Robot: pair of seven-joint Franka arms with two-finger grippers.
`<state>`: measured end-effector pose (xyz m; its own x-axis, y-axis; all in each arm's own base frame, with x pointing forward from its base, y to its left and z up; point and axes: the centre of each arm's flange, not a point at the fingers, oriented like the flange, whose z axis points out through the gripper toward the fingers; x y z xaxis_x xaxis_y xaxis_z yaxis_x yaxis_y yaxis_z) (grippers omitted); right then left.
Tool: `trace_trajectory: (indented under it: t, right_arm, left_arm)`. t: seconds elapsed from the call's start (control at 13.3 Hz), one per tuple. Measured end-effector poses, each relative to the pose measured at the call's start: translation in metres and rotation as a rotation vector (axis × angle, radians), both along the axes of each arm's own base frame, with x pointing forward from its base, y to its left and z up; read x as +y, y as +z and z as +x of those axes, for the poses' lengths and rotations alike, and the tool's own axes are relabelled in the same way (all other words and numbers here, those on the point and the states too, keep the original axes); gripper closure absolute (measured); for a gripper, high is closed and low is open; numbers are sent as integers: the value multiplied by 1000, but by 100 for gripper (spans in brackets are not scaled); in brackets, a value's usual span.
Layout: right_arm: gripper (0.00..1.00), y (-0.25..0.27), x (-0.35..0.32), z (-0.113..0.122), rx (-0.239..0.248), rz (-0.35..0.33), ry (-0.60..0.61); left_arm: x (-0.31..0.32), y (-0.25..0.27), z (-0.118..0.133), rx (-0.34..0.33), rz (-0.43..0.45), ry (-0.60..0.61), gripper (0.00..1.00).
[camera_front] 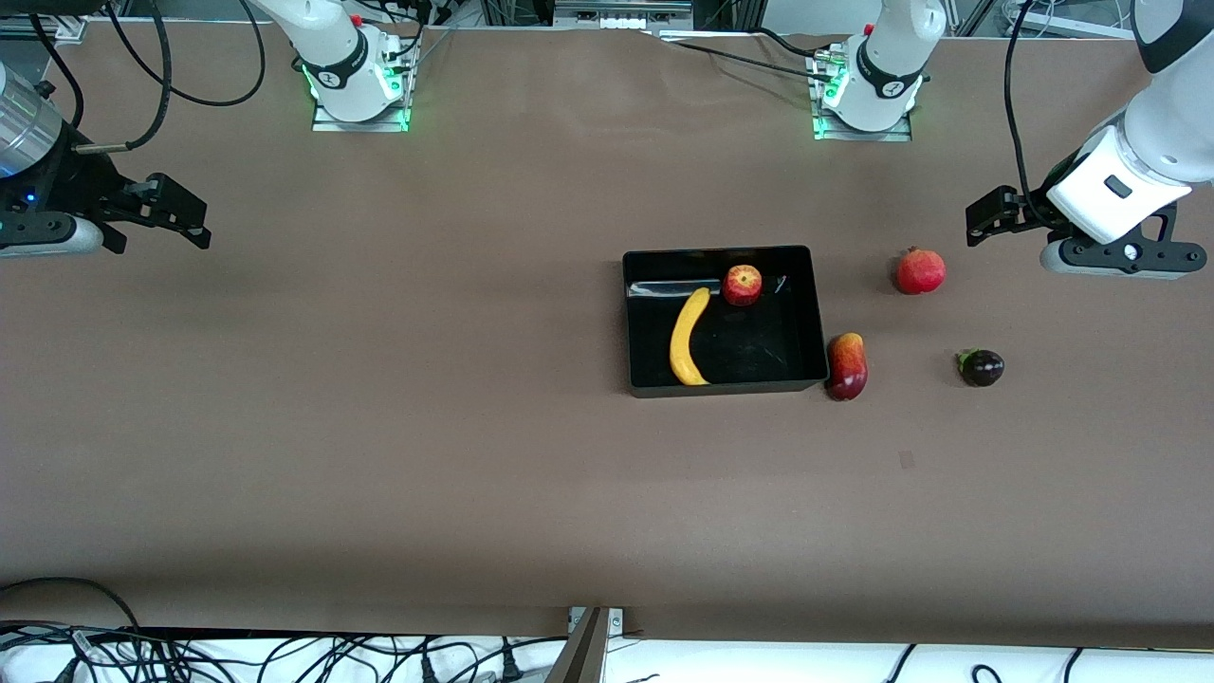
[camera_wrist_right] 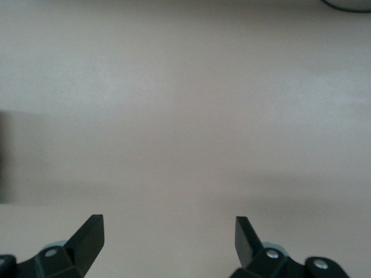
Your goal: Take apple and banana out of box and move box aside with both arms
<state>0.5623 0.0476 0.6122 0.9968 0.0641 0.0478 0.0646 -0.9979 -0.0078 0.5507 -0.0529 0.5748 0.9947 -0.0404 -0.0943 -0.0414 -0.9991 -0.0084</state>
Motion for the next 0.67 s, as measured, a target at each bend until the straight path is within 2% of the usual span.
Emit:
trace_trajectory:
  t: [0.67]
  right_arm:
    - [0, 0, 0, 0, 0, 0, 0]
  left_arm:
    - [-3, -3, -1, 20, 6, -7, 0]
